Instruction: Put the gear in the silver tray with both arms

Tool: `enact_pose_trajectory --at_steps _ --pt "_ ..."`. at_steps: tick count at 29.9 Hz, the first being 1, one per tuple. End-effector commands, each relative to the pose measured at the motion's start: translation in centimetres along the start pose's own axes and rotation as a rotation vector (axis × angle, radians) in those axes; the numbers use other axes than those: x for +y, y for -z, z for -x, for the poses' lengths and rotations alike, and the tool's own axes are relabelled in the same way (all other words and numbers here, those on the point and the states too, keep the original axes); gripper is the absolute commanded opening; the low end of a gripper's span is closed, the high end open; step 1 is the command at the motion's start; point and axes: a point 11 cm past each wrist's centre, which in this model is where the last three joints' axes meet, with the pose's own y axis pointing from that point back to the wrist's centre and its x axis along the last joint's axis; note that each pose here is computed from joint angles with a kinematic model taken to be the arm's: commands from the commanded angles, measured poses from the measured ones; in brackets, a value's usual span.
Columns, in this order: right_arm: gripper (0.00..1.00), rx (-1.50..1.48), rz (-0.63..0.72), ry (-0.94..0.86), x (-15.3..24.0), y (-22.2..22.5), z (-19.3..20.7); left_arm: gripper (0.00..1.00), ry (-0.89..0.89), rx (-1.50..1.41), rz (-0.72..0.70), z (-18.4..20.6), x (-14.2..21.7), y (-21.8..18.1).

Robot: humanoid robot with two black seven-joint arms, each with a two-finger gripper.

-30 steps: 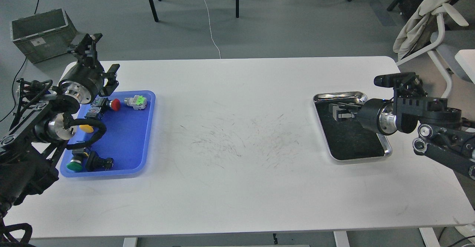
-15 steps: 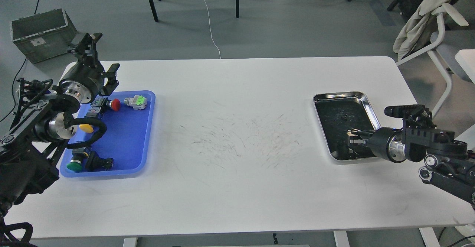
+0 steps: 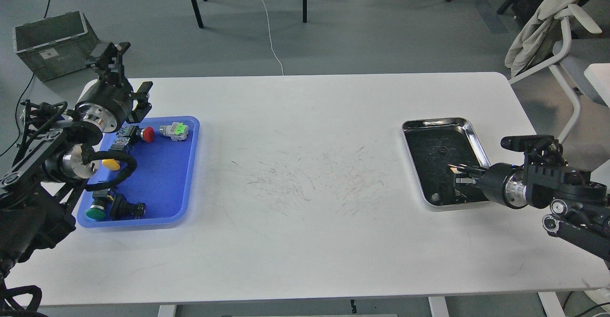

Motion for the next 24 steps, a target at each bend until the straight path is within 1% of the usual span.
enact_pose_trajectory --at_steps 1,3,7,13,15,17,20,21,24 --pt "0.80 -0.010 -0.005 -0.016 0.4 -0.3 -0.6 0.98 0.001 0.000 0.000 0.0 0.0 0.0" --pt "0.87 -0.018 -0.007 -0.035 0.4 -0.2 -1.4 0.98 -0.001 0.000 0.000 0.0 0.0 0.0" --pt "0.91 -0.058 -0.023 -0.115 0.8 0.2 -4.2 0.98 -0.001 0.000 0.001 0.0 0.0 -0.1" --pt "0.91 -0.263 -0.075 -0.204 1.1 1.2 -7.6 0.98 0.002 -0.001 0.010 0.2 -0.2 -0.5" --pt "0.91 -0.353 -0.119 -0.249 1.1 2.2 -9.4 0.98 0.006 0.002 0.014 0.4 -0.4 -0.7" --pt "0.91 -0.489 -0.172 -0.290 1.1 3.1 -11.2 0.98 0.008 0.000 0.020 0.5 -0.5 -1.0" --pt "0.91 -0.661 -0.195 -0.369 1.3 2.4 -14.0 0.98 0.018 -0.004 0.037 1.0 -0.9 -2.0" --pt "0.91 -0.719 -0.225 -0.403 1.4 2.7 -15.3 0.98 0.021 -0.005 0.040 1.0 -1.0 -2.2" --pt "0.91 -0.924 -0.303 -0.466 1.2 3.0 -17.5 0.98 0.038 -0.011 0.064 1.7 -1.5 -3.7"
